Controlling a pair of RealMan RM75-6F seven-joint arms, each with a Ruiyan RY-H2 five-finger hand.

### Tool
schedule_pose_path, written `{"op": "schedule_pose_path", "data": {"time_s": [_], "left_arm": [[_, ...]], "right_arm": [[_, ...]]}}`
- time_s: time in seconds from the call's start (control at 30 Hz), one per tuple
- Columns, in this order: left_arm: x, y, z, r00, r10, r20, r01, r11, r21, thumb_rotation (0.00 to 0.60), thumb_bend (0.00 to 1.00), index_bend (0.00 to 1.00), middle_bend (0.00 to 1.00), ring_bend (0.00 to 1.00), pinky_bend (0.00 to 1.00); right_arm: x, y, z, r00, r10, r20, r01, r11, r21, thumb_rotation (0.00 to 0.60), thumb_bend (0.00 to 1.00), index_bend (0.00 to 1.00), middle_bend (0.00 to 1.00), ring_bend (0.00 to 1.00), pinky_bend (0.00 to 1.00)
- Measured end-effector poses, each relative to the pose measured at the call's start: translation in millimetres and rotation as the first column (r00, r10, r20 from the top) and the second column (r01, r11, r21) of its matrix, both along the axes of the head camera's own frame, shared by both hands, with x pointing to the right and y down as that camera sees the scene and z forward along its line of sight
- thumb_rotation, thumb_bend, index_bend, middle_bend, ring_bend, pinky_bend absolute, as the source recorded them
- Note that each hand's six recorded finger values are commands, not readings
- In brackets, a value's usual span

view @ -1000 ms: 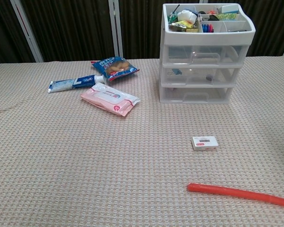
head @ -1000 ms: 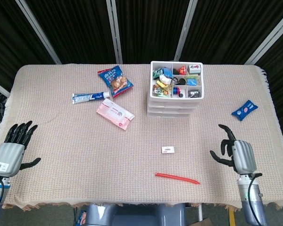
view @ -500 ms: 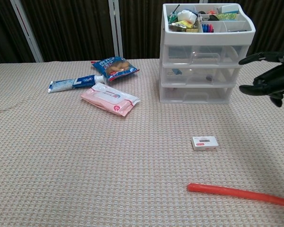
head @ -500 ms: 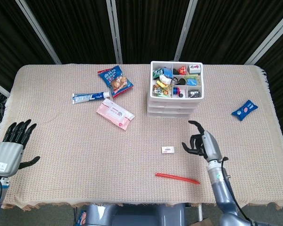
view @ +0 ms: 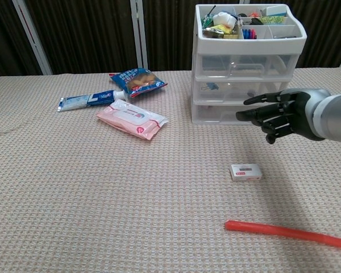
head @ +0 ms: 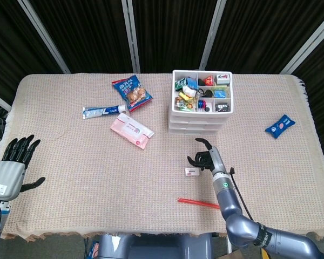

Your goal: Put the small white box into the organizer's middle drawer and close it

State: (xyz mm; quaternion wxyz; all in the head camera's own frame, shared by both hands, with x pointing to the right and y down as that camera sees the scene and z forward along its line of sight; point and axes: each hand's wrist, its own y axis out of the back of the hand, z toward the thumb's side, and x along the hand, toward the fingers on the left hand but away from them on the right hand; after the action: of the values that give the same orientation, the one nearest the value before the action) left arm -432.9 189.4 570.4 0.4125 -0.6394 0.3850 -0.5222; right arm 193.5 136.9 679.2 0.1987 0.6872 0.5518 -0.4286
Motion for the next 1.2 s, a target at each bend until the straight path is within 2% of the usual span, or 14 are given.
{"op": "schedule_pose_path", "data": {"time_s": [0.3,0.77,1.2], "left_arm": [[-1.4,-1.5,-0.2,1.0,-0.013,-0.011,0.013,1.0,-0.004,0.6,0.01,0.0,0.0,0.0,0.0],[-4.0,-3.3,0.5,0.999,-0.024,-0.022,0.024,1.0,-0.019,0.6,0.01,0.0,0.0,0.0,0.0],[-4.3,-3.8,2.5,0.999,-0.034,-0.026,0.033,0.999,-0.032,0.6,0.01,0.0,0.0,0.0,0.0]], "right_arm": [[-18.1,-12.0,18.6,0.995,0.09,0.048,-0.088,0.995,-0.039,0.6,0.25,0.16,0.79,0.83,0.73],[-39.6,-24.3,35.2,0.978,0.181,0.1,-0.176,0.983,-0.057,0.6,0.25,0.13,0.79,0.82,0.73],[-32.0,-38.3,42.9,0.953,0.286,0.102,-0.281,0.958,-0.054,0.6,0.27,0.13,0.79,0.82,0.73]]}}
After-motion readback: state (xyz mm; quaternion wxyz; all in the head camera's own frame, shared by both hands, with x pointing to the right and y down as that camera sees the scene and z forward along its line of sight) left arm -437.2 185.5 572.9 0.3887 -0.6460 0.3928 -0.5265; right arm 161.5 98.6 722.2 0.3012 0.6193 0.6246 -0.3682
